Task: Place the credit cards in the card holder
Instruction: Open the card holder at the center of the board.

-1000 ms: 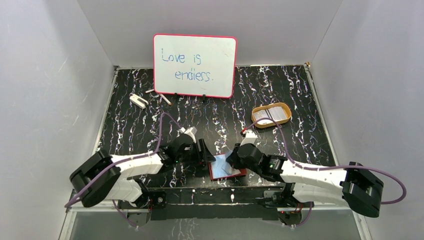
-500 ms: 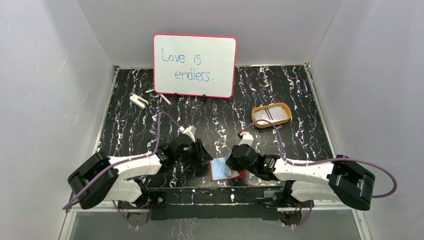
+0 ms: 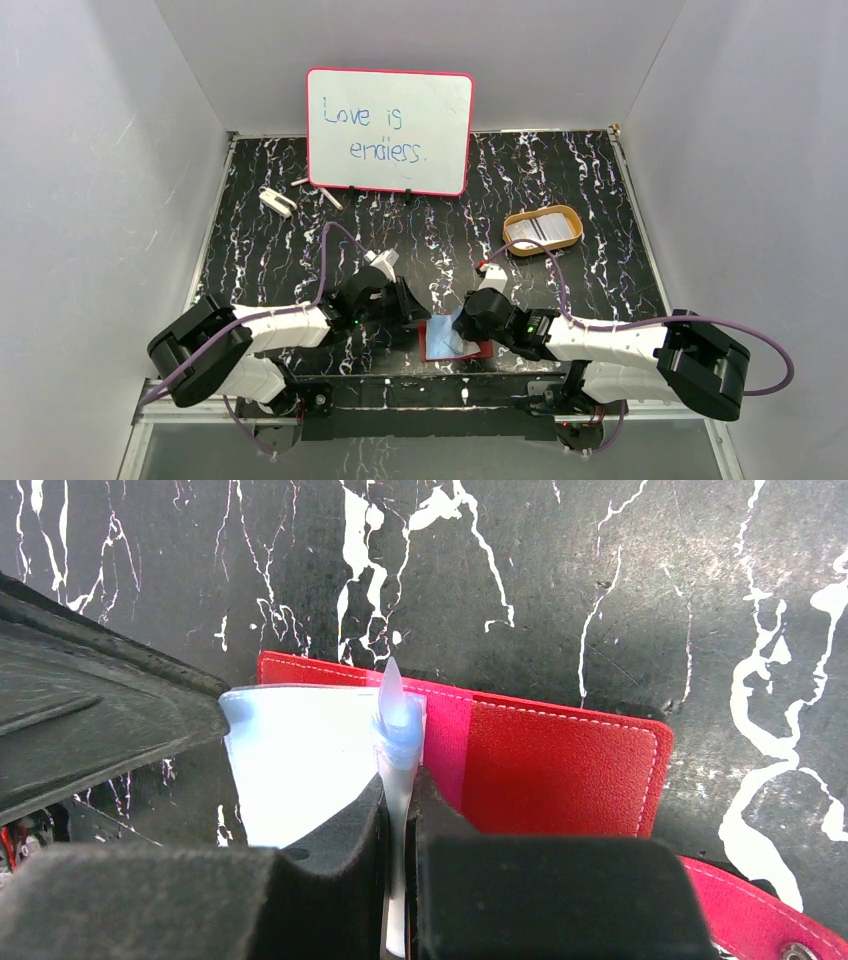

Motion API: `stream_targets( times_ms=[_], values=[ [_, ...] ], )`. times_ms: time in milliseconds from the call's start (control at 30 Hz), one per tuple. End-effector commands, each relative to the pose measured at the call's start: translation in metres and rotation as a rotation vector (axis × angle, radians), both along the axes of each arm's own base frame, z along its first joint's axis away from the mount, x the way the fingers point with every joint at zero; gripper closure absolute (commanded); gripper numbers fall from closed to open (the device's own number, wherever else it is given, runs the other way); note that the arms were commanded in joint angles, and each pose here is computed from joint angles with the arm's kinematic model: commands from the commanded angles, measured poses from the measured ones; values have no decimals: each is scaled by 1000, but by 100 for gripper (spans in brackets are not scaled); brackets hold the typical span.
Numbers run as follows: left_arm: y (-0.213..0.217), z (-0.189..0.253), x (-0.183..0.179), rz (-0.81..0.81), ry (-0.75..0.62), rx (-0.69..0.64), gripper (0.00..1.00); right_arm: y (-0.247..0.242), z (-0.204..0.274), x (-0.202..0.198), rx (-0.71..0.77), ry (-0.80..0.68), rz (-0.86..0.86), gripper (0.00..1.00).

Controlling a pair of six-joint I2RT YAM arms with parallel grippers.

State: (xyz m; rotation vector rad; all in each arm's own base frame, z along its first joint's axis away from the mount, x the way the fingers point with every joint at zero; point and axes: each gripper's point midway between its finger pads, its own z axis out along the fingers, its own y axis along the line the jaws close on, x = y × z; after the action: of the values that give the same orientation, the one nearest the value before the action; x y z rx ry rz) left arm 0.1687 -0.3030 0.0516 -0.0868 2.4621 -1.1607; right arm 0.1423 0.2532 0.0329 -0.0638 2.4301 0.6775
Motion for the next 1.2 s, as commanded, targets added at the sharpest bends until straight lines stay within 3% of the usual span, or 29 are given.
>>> stream_targets(
  times_ms=[0, 267, 433, 500, 600, 700, 900, 1167],
  values=[
    [-8, 16, 1, -23, -33, -63, 89, 11, 16, 7, 48, -21, -16, 89],
    [0, -4, 1, 12, 15, 15, 98, 9, 13, 7, 32, -15, -17, 89],
    [51, 5, 16, 198, -55, 193, 94, 7, 16, 8, 30, -24, -21, 88],
    [64, 14, 18, 235, -87, 217, 88, 7, 16, 8, 28, -27, -21, 88],
    [63, 30, 20, 232, -131, 183, 80, 8, 16, 8, 31, -29, -19, 88],
    [38, 43, 16, 142, -152, 70, 77, 8, 15, 8, 31, -26, -19, 88],
    [-14, 33, -1, -60, -68, -86, 86, 8, 13, 8, 19, -21, -19, 87],
    [-22, -15, -4, -85, 19, -9, 97, 0, 8, 5, -16, -5, -27, 85]
  ],
)
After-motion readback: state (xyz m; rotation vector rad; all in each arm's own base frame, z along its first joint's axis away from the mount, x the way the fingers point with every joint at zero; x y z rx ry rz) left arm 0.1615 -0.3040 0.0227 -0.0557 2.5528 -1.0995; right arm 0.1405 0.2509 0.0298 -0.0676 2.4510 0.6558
